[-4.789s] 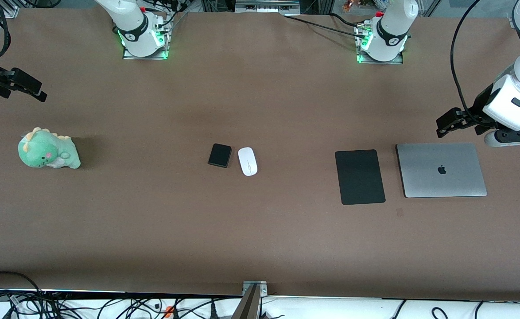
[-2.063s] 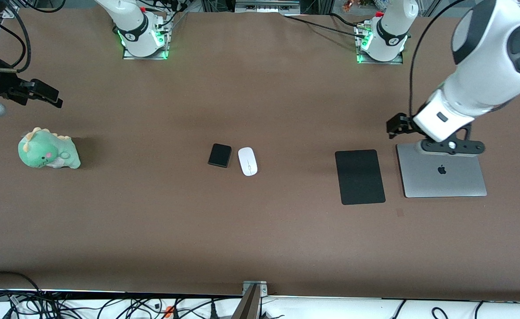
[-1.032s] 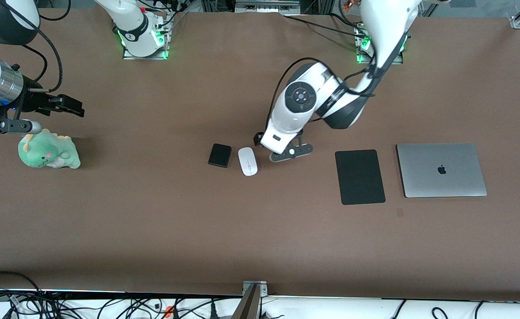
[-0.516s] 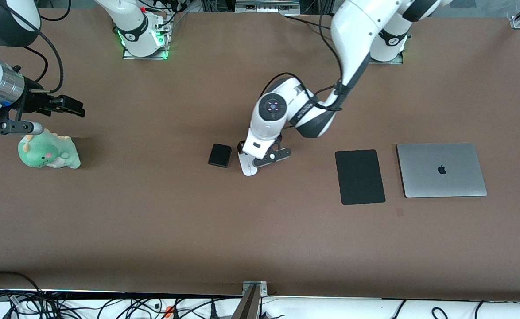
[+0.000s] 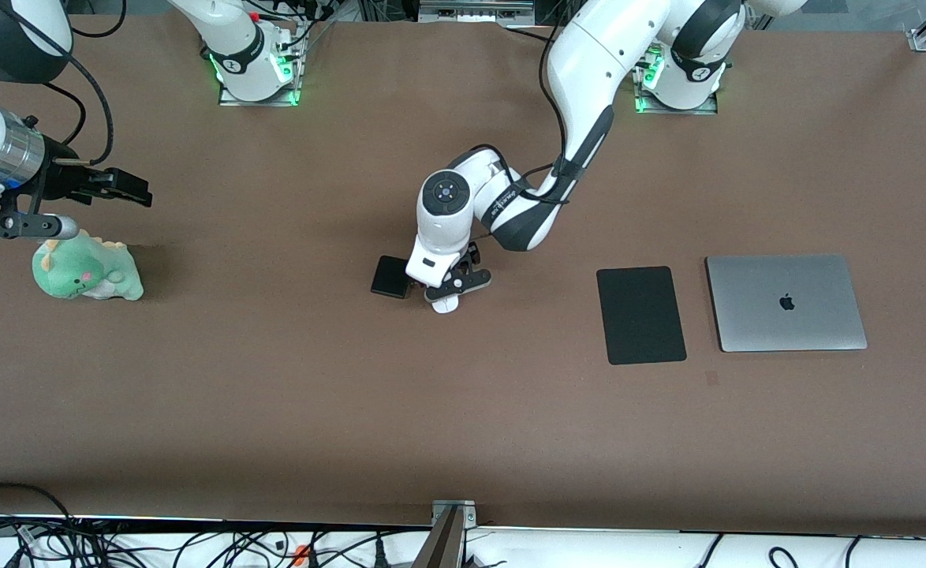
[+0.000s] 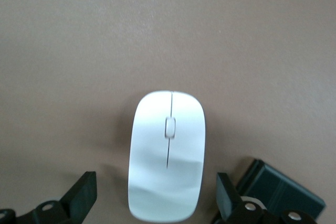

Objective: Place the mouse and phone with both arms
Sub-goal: 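Carry the mouse onto the black pad while the right gripper reaches the phone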

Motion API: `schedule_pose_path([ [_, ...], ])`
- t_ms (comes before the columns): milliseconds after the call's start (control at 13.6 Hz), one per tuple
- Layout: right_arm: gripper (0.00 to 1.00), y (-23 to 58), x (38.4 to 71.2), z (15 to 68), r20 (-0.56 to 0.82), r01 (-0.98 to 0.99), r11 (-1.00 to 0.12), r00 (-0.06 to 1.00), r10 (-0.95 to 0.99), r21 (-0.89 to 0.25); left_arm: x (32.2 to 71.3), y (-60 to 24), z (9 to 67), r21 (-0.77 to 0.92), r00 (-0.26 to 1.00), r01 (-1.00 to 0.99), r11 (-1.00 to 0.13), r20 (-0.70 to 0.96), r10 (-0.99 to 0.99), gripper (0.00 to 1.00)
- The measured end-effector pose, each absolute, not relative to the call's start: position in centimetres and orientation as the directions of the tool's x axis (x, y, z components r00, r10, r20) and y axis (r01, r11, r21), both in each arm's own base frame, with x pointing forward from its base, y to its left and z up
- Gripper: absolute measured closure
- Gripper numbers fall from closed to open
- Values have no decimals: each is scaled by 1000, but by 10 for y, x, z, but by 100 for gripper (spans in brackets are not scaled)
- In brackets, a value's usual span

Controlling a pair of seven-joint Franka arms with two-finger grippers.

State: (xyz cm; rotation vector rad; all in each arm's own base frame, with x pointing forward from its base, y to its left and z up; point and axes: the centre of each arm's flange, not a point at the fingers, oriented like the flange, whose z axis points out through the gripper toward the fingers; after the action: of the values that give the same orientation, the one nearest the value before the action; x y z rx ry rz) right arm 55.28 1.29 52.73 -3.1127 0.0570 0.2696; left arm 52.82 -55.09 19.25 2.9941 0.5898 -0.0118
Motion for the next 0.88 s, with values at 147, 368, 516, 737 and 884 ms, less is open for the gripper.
schedule_pose_path([
  [147,0,13,553,527,-173,-38,-999,984,-35,-13,531,-551,188,89,924,381,-920,-21,381,0],
  [368,0,13,552,527,-175,-38,-999,984,-35,-13,531,-551,183,90,931,366,-926,-20,365,9],
  [516,0,13,552,527,-178,-38,-999,983,-35,-13,533,-550,182,93,949,315,-945,-12,315,31],
  [737,0,13,551,526,-185,-38,-999,982,-35,-13,541,-544,185,96,957,289,-953,-2,290,38],
  [884,0,13,551,526,-186,-39,-999,982,-36,-13,553,-536,190,103,952,304,-947,5,307,38],
])
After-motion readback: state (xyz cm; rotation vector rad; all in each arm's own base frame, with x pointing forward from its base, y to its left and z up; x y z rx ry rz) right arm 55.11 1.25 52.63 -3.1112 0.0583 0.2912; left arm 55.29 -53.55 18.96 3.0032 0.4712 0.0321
